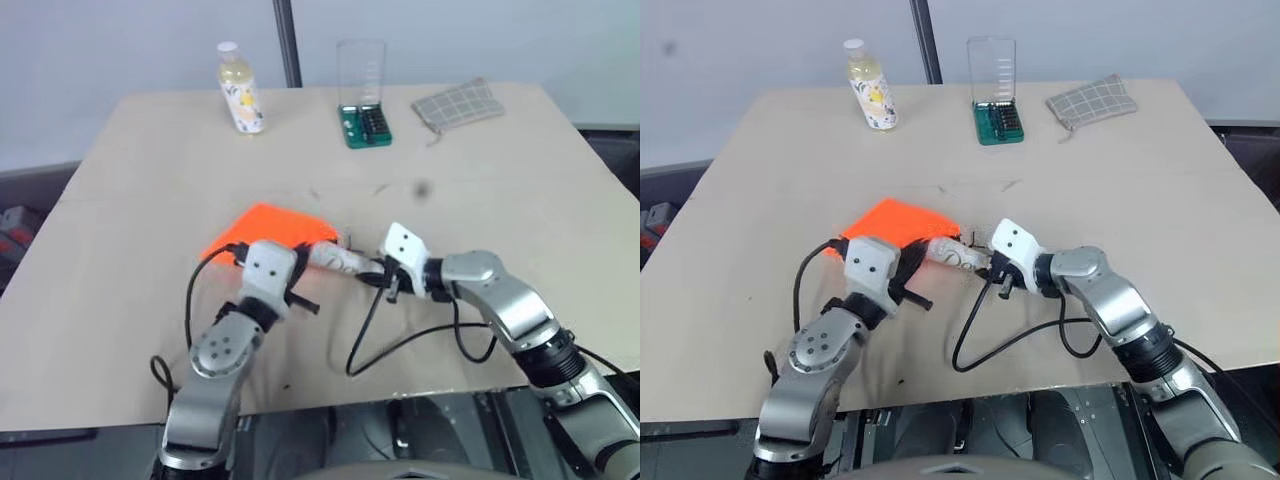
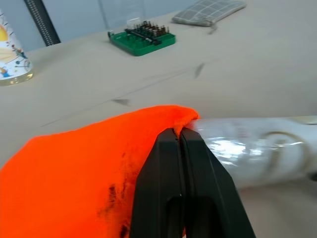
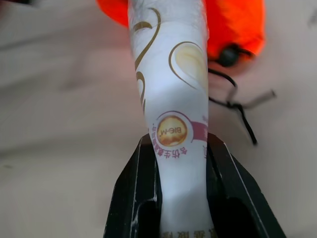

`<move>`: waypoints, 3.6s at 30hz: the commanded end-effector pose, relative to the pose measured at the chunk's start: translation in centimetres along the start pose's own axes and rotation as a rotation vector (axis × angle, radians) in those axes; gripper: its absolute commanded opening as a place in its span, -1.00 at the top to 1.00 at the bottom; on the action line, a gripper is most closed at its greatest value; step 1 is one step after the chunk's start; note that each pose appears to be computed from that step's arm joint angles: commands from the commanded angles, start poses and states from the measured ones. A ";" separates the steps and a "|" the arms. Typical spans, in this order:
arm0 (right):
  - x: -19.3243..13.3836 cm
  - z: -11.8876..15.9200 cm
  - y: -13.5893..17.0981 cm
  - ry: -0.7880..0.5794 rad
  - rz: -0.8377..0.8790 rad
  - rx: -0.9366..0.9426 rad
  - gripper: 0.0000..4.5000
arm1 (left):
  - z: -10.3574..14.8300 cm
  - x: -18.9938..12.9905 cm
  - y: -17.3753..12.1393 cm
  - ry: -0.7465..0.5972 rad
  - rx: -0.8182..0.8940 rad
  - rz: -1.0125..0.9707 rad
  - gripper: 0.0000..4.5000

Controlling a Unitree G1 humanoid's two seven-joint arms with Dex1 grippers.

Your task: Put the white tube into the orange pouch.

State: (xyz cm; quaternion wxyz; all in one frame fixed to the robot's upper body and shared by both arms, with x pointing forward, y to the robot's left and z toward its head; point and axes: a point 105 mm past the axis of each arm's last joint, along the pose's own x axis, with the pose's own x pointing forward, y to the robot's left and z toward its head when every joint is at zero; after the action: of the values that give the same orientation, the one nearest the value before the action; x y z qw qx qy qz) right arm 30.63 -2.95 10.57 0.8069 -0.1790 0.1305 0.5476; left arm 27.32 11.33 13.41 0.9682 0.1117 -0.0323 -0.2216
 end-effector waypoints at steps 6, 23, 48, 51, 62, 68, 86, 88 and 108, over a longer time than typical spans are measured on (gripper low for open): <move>-0.1 1.1 -0.1 -0.008 0.010 -0.053 0.85 | 2.2 -0.2 -0.3 -0.097 0.018 -0.018 1.00; 3.8 6.4 0.1 -0.106 0.054 -0.055 0.85 | 0.7 0.0 -3.9 -0.040 0.087 -0.310 1.00; -1.6 5.8 1.3 -0.150 0.273 -0.016 -0.97 | 0.4 1.1 0.0 -0.048 0.000 -0.213 1.00; -3.0 5.2 -0.1 -0.109 0.237 -0.024 -0.97 | 0.2 1.3 0.2 -0.043 -0.003 -0.213 1.00; -3.2 -0.8 -4.5 0.271 0.042 -0.149 -0.97 | 0.4 2.0 1.0 -0.054 -0.012 -0.203 1.00; 1.1 1.9 -4.6 0.213 0.031 -0.147 -0.97 | 0.5 2.1 0.5 -0.062 -0.018 -0.227 1.00; -2.4 3.2 -7.6 0.052 -0.119 -0.102 -0.97 | -1.7 1.2 -2.2 0.025 0.062 -0.364 1.00; -3.2 3.2 -8.3 0.037 -0.147 -0.078 -0.97 | -2.2 1.1 -2.5 0.049 0.080 -0.373 1.00; 5.7 -1.1 -9.9 0.046 -0.283 0.215 -0.97 | -4.2 0.9 -3.7 0.111 0.107 -0.383 1.00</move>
State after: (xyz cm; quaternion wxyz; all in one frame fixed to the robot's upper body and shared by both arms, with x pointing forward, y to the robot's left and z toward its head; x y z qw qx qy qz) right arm 42.05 -1.30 10.53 0.8917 -0.1038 0.1473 0.4152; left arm 27.19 8.81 7.67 0.9014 0.1763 0.0521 -0.3921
